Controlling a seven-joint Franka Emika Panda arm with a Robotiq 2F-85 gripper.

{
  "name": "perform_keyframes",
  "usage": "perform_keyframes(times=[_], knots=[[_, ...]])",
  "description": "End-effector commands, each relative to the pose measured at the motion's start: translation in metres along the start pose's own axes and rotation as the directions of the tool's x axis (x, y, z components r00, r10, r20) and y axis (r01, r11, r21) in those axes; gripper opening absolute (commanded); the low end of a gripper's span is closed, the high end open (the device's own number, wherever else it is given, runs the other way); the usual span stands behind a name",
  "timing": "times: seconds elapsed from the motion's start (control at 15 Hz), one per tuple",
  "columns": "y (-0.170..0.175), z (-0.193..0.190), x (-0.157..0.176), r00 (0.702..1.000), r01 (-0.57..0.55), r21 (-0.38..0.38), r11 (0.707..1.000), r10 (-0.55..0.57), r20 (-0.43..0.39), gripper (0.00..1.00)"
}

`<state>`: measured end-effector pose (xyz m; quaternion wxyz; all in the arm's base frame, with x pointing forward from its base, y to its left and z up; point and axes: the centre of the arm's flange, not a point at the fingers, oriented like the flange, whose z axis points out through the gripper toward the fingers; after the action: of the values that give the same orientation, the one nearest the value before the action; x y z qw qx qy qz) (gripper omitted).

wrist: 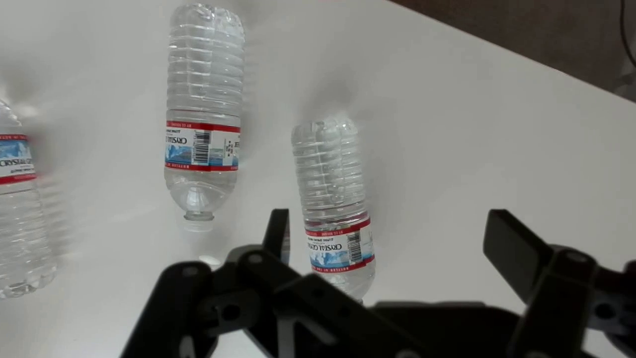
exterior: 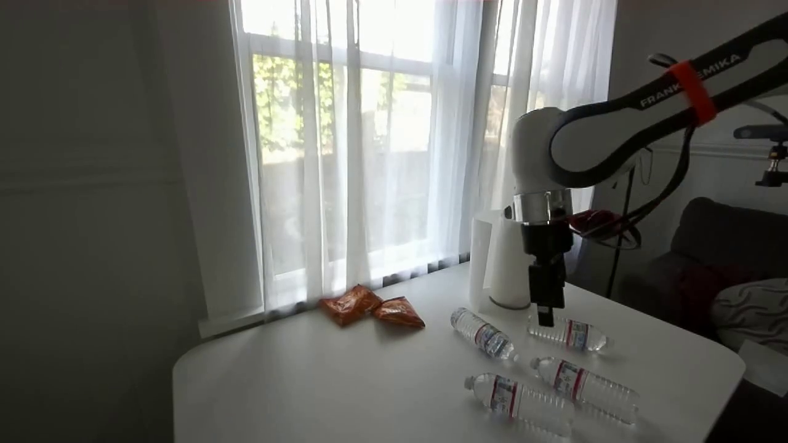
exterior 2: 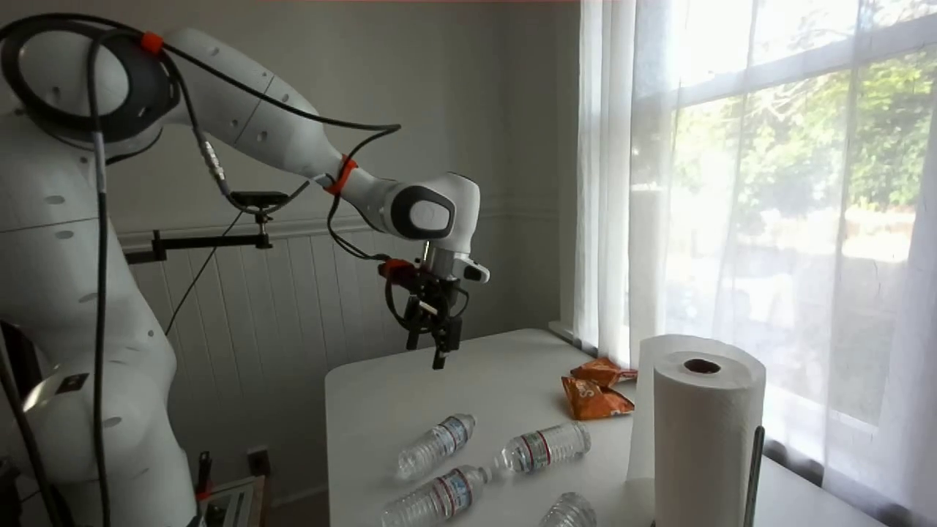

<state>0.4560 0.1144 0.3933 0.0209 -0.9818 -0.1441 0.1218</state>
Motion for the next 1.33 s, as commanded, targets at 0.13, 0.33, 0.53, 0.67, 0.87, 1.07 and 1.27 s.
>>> perform_keyframes(times=[0.13,0.33,0.53,0.67,0.87,1.07,1.27], knots=[[-0.005,0.014,0.014,1.0,0.013,-0.003,1.0,-0.013,0.027,1.0],[-0.005,0.013,0.017,1.0,0.013,-0.003,1.0,-0.013,0.024,1.0],[0.005,0.028,0.04,0.991,0.028,0.007,1.0,-0.029,0.127,1.0],[0.003,0.041,0.053,0.98,0.067,0.0,0.998,-0.065,0.189,1.0],[0.003,0.056,0.072,0.966,0.092,-0.016,0.996,-0.085,0.245,1.0],[-0.003,0.073,0.093,0.957,0.1,-0.06,0.993,-0.08,0.278,1.0],[-0.007,0.093,0.108,0.945,0.107,-0.073,0.992,-0.079,0.317,1.0]])
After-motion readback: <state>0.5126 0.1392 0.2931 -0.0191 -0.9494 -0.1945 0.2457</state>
